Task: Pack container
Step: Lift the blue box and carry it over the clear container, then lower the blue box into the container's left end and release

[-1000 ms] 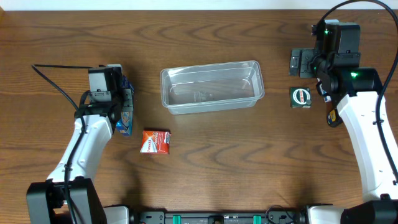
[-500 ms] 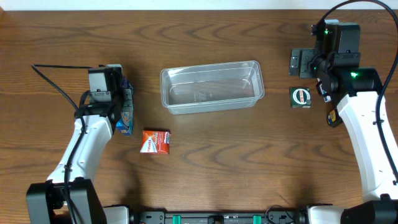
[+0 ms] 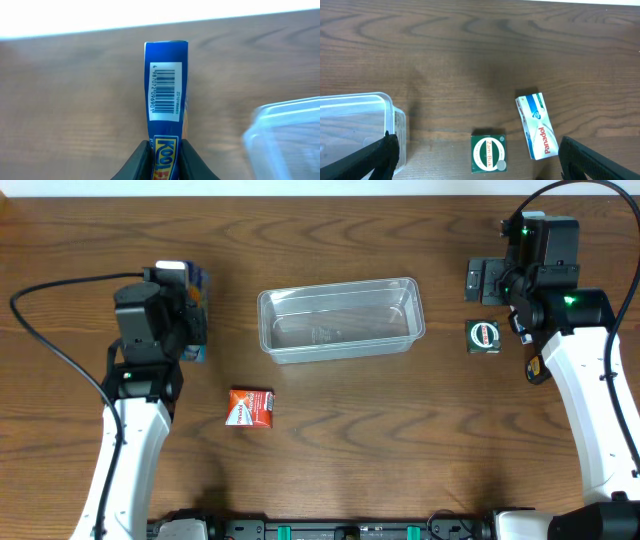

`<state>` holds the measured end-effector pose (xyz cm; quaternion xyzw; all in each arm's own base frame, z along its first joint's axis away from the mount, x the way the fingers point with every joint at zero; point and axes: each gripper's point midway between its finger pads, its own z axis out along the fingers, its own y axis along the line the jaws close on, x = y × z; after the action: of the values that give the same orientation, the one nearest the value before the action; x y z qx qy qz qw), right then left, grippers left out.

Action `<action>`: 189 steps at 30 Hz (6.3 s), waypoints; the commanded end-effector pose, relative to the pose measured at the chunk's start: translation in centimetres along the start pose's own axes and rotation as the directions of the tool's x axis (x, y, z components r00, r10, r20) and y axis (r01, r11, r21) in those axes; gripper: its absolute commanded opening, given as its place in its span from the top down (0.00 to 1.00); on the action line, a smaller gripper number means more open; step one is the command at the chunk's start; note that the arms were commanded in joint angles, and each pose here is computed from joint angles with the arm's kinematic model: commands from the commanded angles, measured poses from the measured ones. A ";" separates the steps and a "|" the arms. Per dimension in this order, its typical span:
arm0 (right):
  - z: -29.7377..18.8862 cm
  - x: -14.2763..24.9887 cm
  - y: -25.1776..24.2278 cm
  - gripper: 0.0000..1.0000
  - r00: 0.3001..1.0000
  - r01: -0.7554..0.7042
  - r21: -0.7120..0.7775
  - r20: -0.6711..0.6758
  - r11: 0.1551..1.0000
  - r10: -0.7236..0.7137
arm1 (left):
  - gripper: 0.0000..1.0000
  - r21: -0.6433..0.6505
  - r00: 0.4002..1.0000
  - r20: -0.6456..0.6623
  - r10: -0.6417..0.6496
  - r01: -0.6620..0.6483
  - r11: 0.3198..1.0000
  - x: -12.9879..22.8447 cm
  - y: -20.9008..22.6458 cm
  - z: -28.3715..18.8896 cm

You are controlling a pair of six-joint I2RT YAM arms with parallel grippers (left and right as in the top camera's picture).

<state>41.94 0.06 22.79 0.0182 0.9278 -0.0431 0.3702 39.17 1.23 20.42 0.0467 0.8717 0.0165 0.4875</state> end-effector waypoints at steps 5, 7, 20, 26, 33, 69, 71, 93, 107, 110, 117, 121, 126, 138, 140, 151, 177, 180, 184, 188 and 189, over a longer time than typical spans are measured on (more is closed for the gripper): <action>-0.4 -0.4 -0.3 0.01 1.000 -0.013 0.008 0.012 1.000 0.013 | 0.82 0.353 0.958 0.268 0.099 -0.194 0.915 -5.5 -6.7 -3.8; -0.4 -0.4 -0.3 0.01 1.000 -0.013 0.008 0.012 1.000 0.013 | 0.81 0.409 0.944 0.316 0.095 -0.226 0.884 -6.3 -7.8 -4.9; -0.4 -0.4 -0.3 0.01 1.000 -0.013 0.008 0.012 1.000 0.013 | 0.81 0.534 0.802 0.573 0.168 -0.520 0.667 -8.5 -16.1 -9.6; -0.4 -0.4 -0.3 0.01 1.000 -0.013 0.008 0.012 1.000 0.013 | 0.89 0.515 0.752 0.640 0.159 -0.573 0.638 -9.7 -17.8 -9.2; -0.4 -0.4 -0.3 0.01 1.000 -0.013 0.008 0.012 1.000 0.013 | 0.90 0.541 0.756 0.636 0.155 -0.580 0.608 -8.8 -19.6 -6.1; -0.4 -0.4 -0.2 0.01 1.000 -0.013 0.008 0.012 1.000 0.013 | 0.94 0.640 0.799 0.477 0.367 -0.602 0.477 1.8 -21.6 2.1; -0.4 -0.4 -0.3 0.01 1.000 -0.013 0.008 0.012 1.000 0.013 | 0.94 0.645 0.802 0.470 0.368 -0.597 0.477 2.0 -21.6 2.3; -0.4 -0.4 -0.3 0.01 1.000 -0.013 0.008 0.012 1.000 0.013 | 0.94 0.709 0.813 0.439 0.383 -0.575 0.408 4.2 -24.5 1.5; -0.4 -0.4 -0.3 0.01 1.000 -0.013 0.008 0.012 1.000 0.013 | 0.59 0.718 0.827 0.384 0.412 -0.547 0.429 5.3 -24.0 1.9; -0.4 -0.4 -0.3 0.01 1.000 -0.013 0.008 0.012 1.000 0.013 | 0.55 0.708 0.828 0.356 0.434 -0.542 0.453 5.6 -23.6 2.4; -0.4 -0.4 -0.3 0.01 1.000 -0.013 0.008 0.012 1.000 0.013 | 0.54 0.711 0.830 0.347 0.437 -0.537 0.455 5.8 -23.5 2.4; -0.4 -0.4 -0.2 0.01 1.000 -0.013 0.008 0.012 1.000 0.013 | 0.50 0.705 0.827 0.356 0.436 -0.543 0.456 5.6 -23.5 2.5; -0.4 -0.4 -0.3 0.01 1.000 -0.013 0.008 0.012 1.000 0.013 | 0.58 0.652 0.818 0.340 0.463 -0.560 0.510 5.1 -22.6 3.6; -0.4 -0.4 -0.3 0.01 1.000 -0.013 0.008 0.012 1.000 0.013 | 0.94 0.437 0.999 -0.046 -0.022 0.040 0.899 2.5 -19.0 6.5; -0.4 -0.4 -0.3 0.01 1.000 -0.013 0.008 0.012 1.000 0.013 | 0.94 0.344 0.997 -0.069 -0.025 0.048 0.938 3.1 -18.6 6.6; -0.4 -0.4 -0.2 0.01 1.000 -0.013 0.008 0.012 1.000 0.013 | 0.94 0.022 0.994 -0.099 -0.042 0.045 0.999 5.2 -17.8 5.6; -0.4 -0.4 -0.2 0.01 1.000 -0.013 0.008 0.012 1.000 0.013 | 0.94 0.330 0.935 -0.348 -0.066 0.188 0.925 -4.1 -19.6 -0.7; -0.4 -0.4 -0.3 0.01 1.000 -0.013 0.008 0.012 1.000 0.013 | 0.94 0.339 0.938 -0.341 -0.062 0.184 0.923 -3.7 -20.1 0.0; -0.4 -0.4 -0.2 0.01 1.000 -0.013 0.008 0.012 1.000 0.013 | 0.94 0.285 0.915 -0.378 -0.138 0.256 0.924 -2.4 -20.6 1.7; -0.4 -0.4 -0.2 0.01 1.000 -0.013 0.008 0.012 1.000 0.013 | 0.94 0.185 0.864 -0.470 -0.180 0.296 0.937 0.7 -20.1 3.7; -0.4 -0.4 -0.2 0.01 1.000 -0.013 0.008 0.012 1.000 0.013 | 0.94 0.172 0.852 -0.491 -0.180 0.297 0.939 1.5 -20.1 4.2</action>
<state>41.94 0.06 22.77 0.0182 0.9279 -0.0431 0.3700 40.64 -19.33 18.77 0.0268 0.9435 -0.1581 0.2898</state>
